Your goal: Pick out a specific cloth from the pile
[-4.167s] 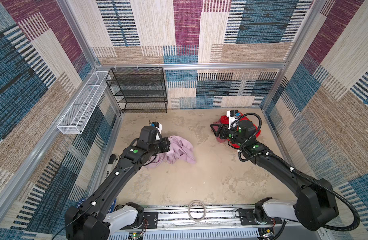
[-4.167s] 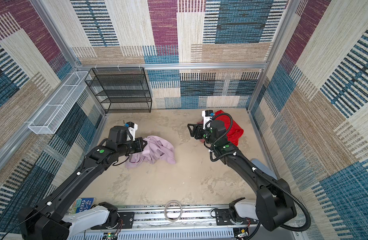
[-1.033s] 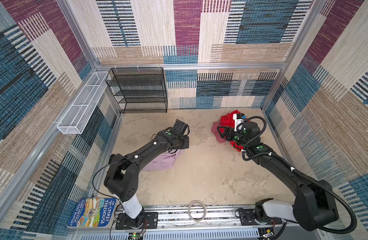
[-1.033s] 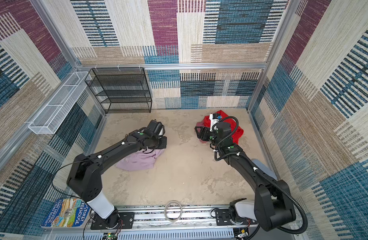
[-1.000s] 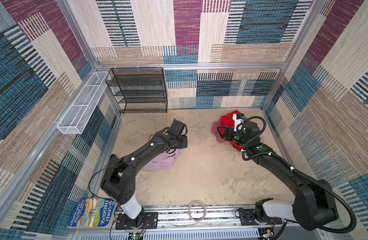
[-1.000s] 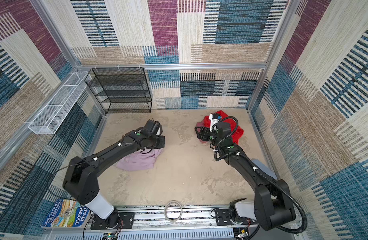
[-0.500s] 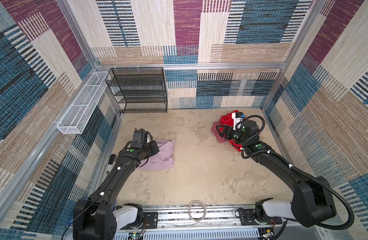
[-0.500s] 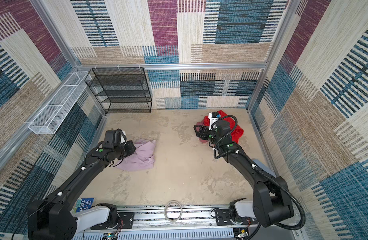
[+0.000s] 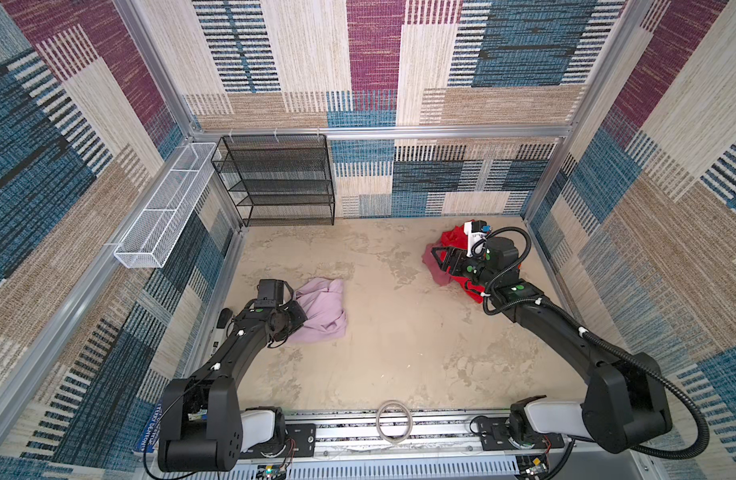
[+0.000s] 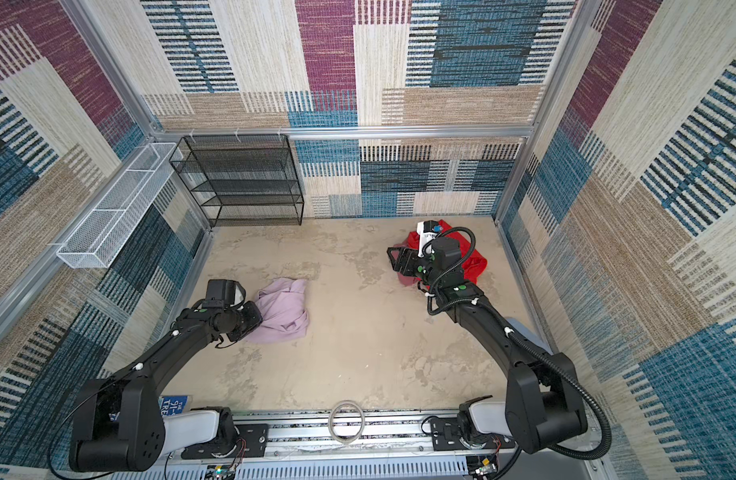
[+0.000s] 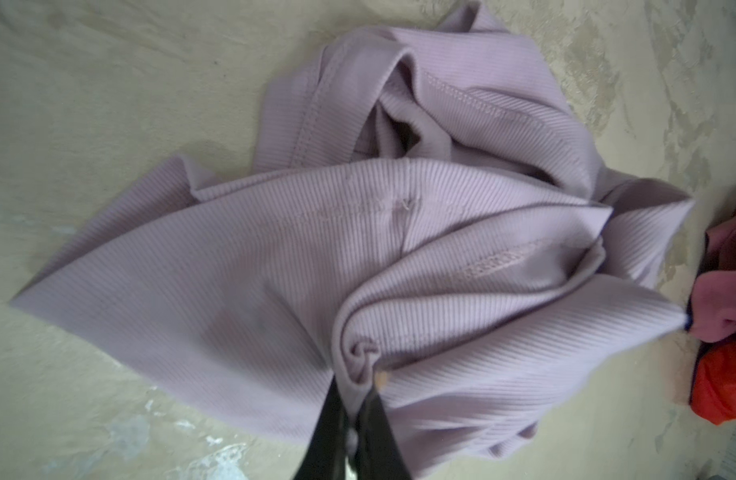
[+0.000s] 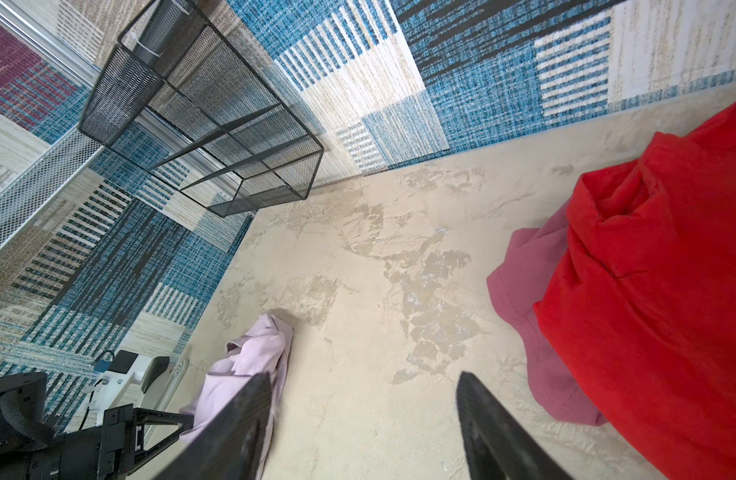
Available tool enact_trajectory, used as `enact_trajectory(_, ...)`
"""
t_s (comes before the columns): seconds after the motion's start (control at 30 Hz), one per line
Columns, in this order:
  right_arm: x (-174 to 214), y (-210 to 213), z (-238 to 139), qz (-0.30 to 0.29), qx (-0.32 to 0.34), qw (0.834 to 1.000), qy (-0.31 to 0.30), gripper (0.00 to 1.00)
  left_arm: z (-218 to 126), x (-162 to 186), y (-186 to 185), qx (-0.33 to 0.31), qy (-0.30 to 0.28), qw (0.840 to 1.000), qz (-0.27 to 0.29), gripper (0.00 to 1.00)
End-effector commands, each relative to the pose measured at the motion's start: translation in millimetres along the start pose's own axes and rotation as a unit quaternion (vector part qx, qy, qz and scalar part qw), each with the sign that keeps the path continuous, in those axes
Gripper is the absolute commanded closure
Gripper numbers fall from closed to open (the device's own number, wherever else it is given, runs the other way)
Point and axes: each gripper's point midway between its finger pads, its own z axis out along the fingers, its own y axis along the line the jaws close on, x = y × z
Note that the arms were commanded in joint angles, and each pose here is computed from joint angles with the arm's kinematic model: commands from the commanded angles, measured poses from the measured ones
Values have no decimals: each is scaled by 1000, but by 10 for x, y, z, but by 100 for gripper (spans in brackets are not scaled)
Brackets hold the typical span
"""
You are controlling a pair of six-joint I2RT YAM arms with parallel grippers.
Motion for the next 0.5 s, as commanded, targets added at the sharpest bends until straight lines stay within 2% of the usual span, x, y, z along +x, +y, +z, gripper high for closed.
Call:
enact_trajectory(0.0,-46,24,-30,-5,-1,1000,-8,27,-145,-76,-124,18,-11,1000,6,56)
enact_trajectory(0.03,-53,31,-38,-6,-1,1000,-9,27,-228,-104,-147,18,-19,1000,10,46)
enact_trajectory(0.07,-50,36,-43,-7,-2,1000,-9,27,-303,-121,-173,20,-27,999,17,45)
enact_trajectory(0.23,-41,54,-57,-6,-8,1000,-11,27,-677,-159,-412,37,-64,995,71,46)
enact_trajectory(0.47,-12,47,5,-1,-14,1000,-5,27,-754,32,-726,34,-63,984,164,48)
